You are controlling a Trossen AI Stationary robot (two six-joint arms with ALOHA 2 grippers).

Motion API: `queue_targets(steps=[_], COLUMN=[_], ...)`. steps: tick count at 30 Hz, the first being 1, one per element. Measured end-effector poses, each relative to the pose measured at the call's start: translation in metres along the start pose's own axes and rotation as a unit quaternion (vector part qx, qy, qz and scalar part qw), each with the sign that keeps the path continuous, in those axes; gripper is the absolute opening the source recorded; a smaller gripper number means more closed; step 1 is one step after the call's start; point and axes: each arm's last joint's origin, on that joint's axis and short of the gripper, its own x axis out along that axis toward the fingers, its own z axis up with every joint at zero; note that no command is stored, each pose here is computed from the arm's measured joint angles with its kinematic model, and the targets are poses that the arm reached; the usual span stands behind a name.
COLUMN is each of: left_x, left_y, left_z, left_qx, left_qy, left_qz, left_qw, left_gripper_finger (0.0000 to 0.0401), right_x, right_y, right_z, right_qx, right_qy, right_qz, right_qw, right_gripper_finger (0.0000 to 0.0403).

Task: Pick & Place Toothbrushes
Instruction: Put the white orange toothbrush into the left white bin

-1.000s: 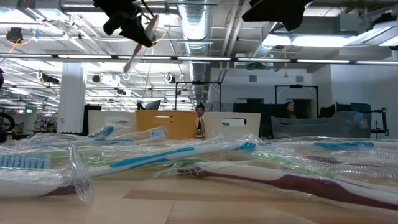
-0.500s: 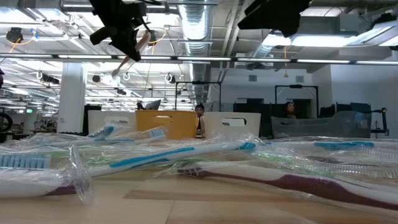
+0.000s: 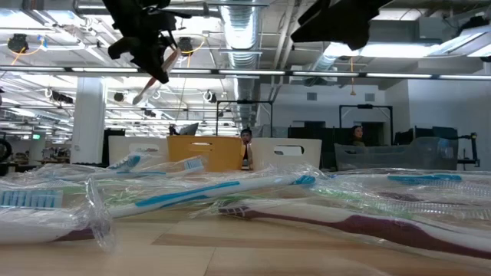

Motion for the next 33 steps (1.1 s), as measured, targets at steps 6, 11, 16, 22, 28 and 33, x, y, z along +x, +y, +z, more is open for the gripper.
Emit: queue_targets(steps=[6,11,16,22,28,33], left_x=[0.001,0.011,0.014,0.017,0.022,0.026], left_y=[0.006,0.0,-0.004,-0.003,-0.007,-0.011], left_z=[-0.007,-0.015,-0.016,-0.016,-0.018,-0.02], left_qx=[-0.017,-0.021,-0.016,-0.019,-0.02,-0.019], left_qy=[0.009,0.026,0.026,0.017,0.01,0.016], left_qz=[0.005,-0.008,-0.013,-0.026,-0.036,-0.042], left_qw=[1.0,0.999,0.999,0.999,0.999,0.999], left_gripper_finger=[0.0016,0.0017,0.0017,0.0017,0.0017,0.0017], right_x=[0.0,0.0,0.001,0.006,0.007,0.007], right_y=[0.0,0.001,0.0,-0.001,0.001,0.001], right_z=[0.0,0.0,0.0,-0.001,-0.003,-0.003], right_qx=[0.003,0.004,0.005,0.012,0.013,0.013], right_qy=[0.0,-0.005,-0.003,-0.001,-0.004,-0.004], right_qz=[0.001,0.01,0.009,0.016,0.037,0.038], right_qw=[1.0,1.0,1.0,1.0,0.999,0.999], right_gripper_finger=[0.024,0.024,0.024,0.024,0.024,0.024])
